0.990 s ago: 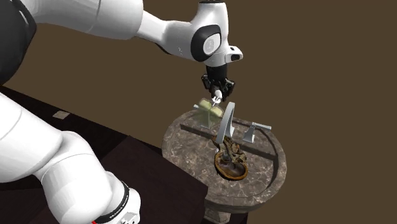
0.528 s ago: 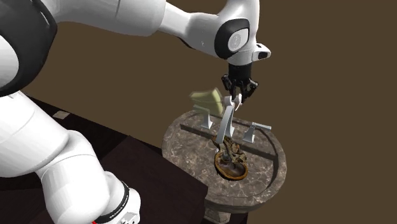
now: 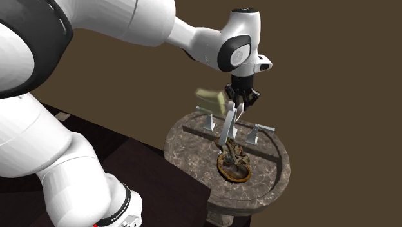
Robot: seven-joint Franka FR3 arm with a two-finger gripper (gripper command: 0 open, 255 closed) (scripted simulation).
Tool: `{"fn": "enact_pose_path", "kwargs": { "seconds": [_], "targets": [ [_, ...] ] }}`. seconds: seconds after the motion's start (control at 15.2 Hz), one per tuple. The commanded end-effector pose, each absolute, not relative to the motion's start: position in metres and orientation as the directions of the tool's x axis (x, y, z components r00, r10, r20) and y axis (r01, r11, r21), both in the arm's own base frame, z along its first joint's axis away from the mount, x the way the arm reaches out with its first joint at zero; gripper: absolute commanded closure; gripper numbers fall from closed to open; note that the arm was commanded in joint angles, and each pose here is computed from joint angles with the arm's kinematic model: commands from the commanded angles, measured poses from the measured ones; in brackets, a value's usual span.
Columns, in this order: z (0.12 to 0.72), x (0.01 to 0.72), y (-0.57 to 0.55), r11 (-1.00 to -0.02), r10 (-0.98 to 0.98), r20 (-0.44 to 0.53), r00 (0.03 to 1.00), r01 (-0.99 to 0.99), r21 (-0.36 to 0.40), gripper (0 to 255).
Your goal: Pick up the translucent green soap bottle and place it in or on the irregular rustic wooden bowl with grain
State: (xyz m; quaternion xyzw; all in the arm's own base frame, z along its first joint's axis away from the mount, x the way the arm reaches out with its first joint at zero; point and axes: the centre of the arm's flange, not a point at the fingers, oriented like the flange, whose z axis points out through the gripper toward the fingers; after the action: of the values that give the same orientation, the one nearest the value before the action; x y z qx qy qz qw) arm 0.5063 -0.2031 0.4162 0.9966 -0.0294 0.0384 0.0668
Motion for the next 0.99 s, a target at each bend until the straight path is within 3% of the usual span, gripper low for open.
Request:
{"fn": "enact_pose_path", "kwargs": {
  "seconds": [0.0, 0.73, 0.79, 0.86, 0.92],
  "targets": [
    [0.404, 0.507, -0.203, -0.990, -0.052, 0.075, 0.996, -0.062, 0.129, 255],
    [0.345, 0.507, -0.203, -0.990, -0.052, 0.075, 0.996, -0.062, 0.129, 255],
    [0.385, 0.523, -0.213, -0.984, -0.036, 0.217, 0.976, -0.072, 0.162, 255],
    [0.385, 0.523, -0.213, -0.984, -0.036, 0.217, 0.976, -0.072, 0.162, 0],
    [0.395, 0.526, -0.198, -0.976, -0.049, 0.197, 0.979, -0.088, 0.199, 0]
  ]
}}
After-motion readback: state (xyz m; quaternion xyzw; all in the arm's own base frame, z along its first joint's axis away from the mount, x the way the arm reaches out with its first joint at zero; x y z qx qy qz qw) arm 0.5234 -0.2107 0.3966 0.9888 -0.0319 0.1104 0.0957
